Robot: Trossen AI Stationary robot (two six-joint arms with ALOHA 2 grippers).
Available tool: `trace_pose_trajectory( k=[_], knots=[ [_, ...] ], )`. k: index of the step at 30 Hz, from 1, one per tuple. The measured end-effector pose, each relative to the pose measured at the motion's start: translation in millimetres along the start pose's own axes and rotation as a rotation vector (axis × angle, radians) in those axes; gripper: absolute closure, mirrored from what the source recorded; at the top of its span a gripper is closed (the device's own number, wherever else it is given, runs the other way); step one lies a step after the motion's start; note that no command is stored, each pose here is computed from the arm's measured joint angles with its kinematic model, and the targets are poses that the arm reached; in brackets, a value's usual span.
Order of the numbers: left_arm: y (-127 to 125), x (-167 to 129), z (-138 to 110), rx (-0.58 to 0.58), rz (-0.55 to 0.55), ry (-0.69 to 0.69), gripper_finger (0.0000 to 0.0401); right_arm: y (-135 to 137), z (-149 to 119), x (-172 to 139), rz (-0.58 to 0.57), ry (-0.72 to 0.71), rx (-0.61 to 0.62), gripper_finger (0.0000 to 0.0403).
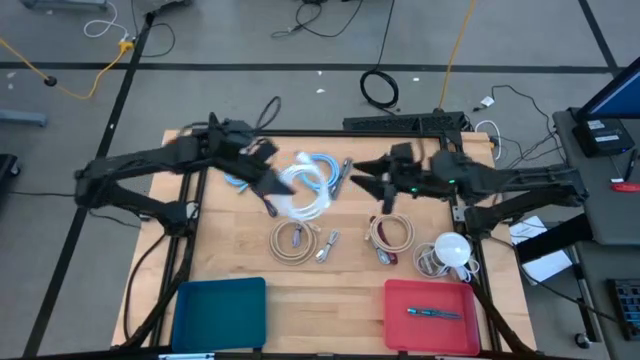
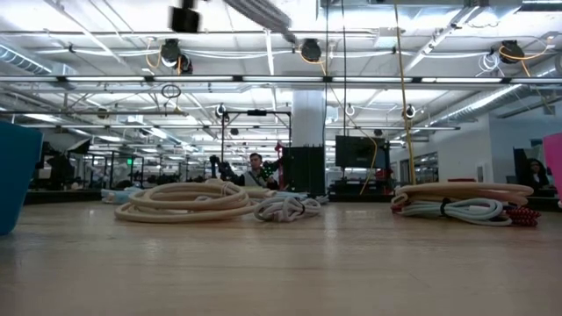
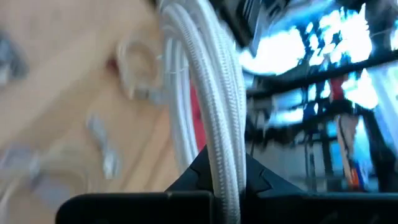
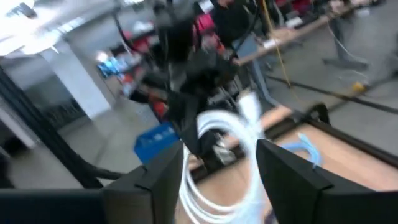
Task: Pick & Place USB Port
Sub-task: Put the white HDMI cable into the blue bin
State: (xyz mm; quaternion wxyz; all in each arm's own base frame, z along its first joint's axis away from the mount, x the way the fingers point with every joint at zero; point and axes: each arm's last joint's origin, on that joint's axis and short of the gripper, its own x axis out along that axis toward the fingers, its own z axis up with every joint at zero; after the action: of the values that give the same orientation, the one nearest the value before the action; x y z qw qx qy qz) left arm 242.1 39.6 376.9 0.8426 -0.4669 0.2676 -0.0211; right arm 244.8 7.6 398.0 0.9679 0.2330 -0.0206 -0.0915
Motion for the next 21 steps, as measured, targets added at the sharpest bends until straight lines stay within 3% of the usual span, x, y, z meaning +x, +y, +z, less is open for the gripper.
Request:
trace_pose_trajectory(
  k=[5,10,14,16,21],
  knots=[
    [-10,-43,-59,-0.124,0.112,0.245,0.0391,8,14,-22,0.053,-0.058,0.004,0.0189],
    [-22,-60,-108,-0.222,0.167,0.352,0.0391,7,15,-27,0.043,-0.05,-0.015,0.0195],
    [-18,-48,-147,-0.293,0.173,0.424,0.0391,4,11,-26,0.001,-0.024,-0.034,0.0201],
    [-13,-32,-168,-0.338,0.105,0.441,0.0391,2,9,-24,-0.037,-0.017,-0.041,0.0202],
    [16,-2,-216,-0.509,-0.016,0.346,0.0391,0,5,-21,-0.078,0.005,-0.052,0.0203]
  ],
)
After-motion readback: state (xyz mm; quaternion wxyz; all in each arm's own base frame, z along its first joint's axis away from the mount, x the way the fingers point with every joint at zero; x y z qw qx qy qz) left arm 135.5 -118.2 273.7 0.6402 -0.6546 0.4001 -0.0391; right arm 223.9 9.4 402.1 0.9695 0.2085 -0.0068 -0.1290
